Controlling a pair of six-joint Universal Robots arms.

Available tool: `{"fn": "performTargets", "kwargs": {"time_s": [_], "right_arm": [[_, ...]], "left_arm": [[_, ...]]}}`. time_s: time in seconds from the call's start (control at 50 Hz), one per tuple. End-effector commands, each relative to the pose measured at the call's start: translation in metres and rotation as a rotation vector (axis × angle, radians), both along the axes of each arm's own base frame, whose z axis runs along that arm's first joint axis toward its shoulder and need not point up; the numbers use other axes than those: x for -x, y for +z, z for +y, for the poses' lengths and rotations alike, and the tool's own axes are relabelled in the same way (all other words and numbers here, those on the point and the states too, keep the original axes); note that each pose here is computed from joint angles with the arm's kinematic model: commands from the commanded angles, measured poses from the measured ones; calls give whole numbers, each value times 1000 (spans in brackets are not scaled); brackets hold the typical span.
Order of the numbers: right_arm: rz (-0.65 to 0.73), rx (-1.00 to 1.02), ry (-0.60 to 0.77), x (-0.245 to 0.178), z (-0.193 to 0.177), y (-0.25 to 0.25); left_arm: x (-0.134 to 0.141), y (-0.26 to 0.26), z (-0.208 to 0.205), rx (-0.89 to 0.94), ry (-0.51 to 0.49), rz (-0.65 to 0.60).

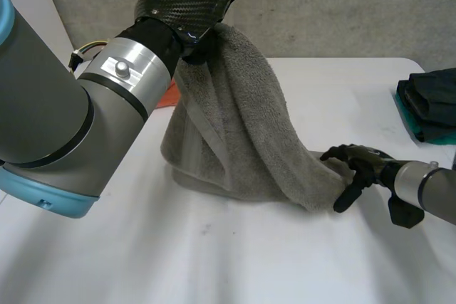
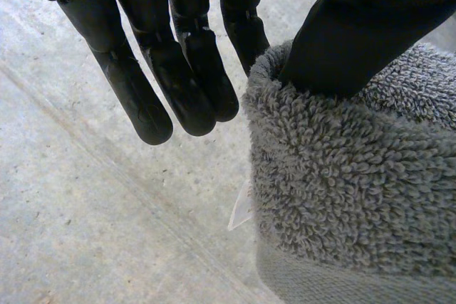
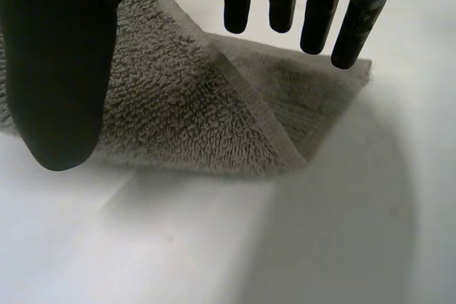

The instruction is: Fold the laundry.

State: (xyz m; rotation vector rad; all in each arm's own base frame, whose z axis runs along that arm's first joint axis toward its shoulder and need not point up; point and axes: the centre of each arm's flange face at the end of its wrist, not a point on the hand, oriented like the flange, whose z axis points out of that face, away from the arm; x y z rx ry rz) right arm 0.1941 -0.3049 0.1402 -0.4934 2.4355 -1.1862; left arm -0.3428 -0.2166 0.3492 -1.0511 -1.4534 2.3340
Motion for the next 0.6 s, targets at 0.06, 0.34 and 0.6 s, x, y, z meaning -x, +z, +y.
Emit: {"fn": "performTargets", "kwargs": {"time_s": [0.06,0.34,0.6], "right_arm": [[21,49,81,-30,-6,-2],[-42,1078,-160,-35,-89,214],[93,1054,-29,-70,-37,173]], "left_arm": [[-4,7,-11,30,23,23],[-22,61,-115,311,277,267],[-30,-27,-112,167,322,214]]}}
